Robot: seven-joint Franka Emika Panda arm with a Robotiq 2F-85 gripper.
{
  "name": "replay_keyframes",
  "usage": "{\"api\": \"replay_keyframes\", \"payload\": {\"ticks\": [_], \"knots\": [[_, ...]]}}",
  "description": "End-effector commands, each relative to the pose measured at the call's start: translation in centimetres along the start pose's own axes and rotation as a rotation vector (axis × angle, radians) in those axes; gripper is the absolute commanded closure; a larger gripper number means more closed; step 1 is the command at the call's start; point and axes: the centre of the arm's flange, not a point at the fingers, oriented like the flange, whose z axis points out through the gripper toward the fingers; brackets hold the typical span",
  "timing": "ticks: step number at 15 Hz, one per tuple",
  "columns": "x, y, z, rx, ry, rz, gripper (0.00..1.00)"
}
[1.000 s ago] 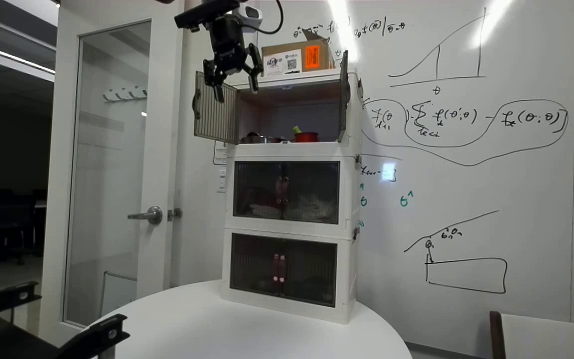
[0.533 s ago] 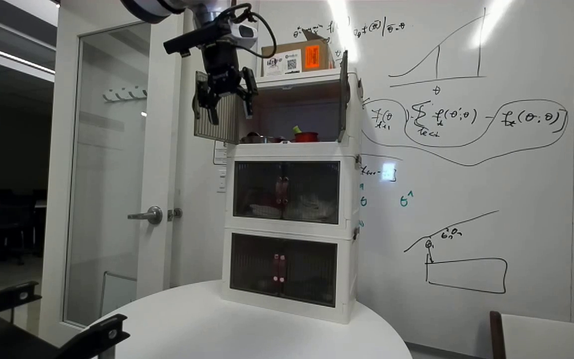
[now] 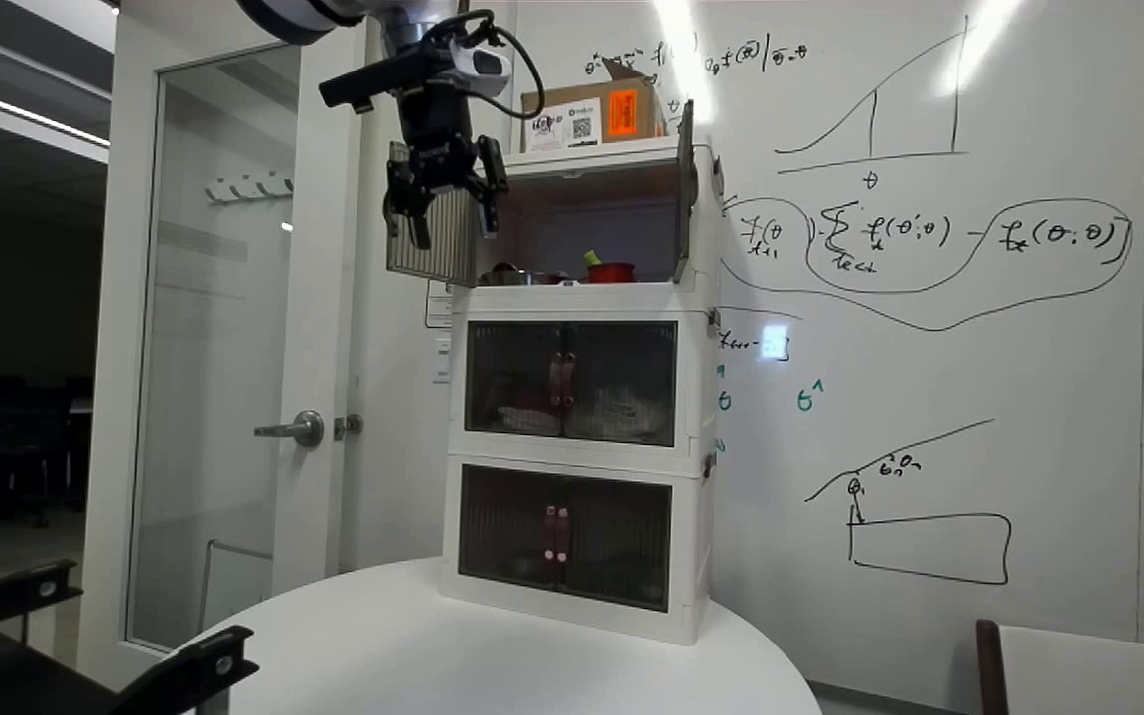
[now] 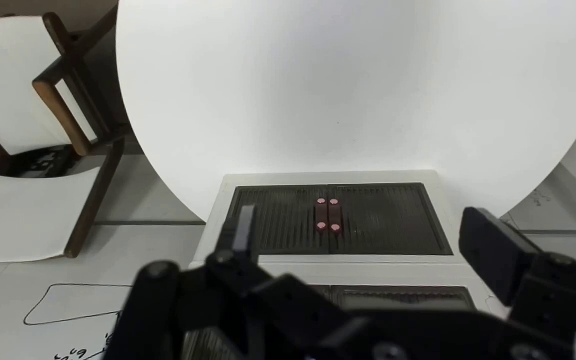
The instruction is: Open the top cabinet
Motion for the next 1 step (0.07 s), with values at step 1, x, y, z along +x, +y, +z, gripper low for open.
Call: {"api": "replay_keyframes", "payload": {"ticks": [1], "knots": [[-0.01, 0.00, 0.01, 0.000, 0.000, 0.000, 0.00]]}}
